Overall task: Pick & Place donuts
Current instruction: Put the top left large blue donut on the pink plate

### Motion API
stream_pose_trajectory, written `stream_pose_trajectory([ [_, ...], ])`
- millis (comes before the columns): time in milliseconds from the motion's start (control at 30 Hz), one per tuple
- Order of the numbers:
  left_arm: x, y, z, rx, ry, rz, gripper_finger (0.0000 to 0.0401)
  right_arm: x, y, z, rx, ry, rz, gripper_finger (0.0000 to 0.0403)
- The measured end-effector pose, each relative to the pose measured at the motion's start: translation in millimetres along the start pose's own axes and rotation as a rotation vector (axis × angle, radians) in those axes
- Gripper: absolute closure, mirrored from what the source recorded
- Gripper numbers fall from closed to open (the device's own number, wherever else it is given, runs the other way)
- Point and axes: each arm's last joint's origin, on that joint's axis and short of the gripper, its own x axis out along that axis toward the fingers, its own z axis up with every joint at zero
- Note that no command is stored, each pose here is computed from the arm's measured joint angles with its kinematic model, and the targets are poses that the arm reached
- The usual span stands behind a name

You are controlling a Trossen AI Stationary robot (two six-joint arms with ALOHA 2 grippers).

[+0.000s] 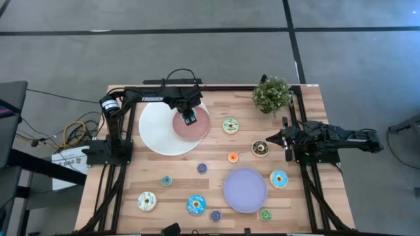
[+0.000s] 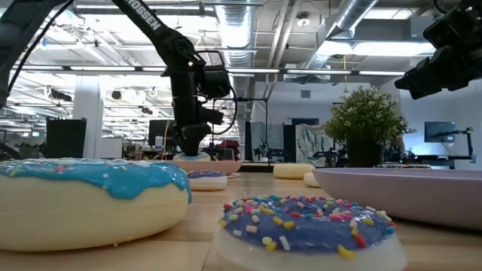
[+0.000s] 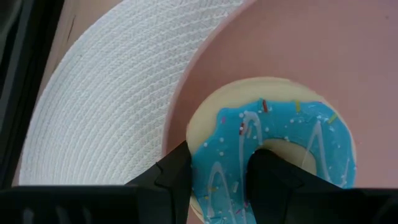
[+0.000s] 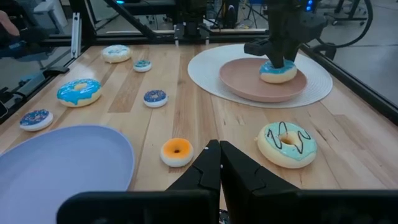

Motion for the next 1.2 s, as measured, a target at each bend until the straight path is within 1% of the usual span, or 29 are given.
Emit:
stream_pose_trajectory([
  [600, 0.2, 0.1, 0.1, 0.003, -0.001, -0.004, 0.0276, 0.0, 0.0, 0.0, 0.0, 0.0, 0.0, 0.0403],
  [700, 0.2, 0.1, 0.2, -0.008, -0.001, -0.004, 0.0258, 0.0, 0.0, 0.0, 0.0, 0.0, 0.0, 0.0403],
  [1000, 1.0, 3.7, -1.3, -0.026, 0.011, -0.029, 0.0179, 0.0, 0.0, 0.0, 0.0, -0.001, 0.0, 0.0403],
  [1100, 0.3, 4.0, -1.2, -0.027, 0.008, -0.029, 0.0165, 0.0, 0.0, 0.0, 0.0, 0.0, 0.0, 0.0403],
  [1200, -6.4, 5.7, 0.3, -0.022, 0.004, -0.022, 0.0161, 0.0, 0.0, 0.0, 0.0, 0.0, 0.0, 0.0403],
])
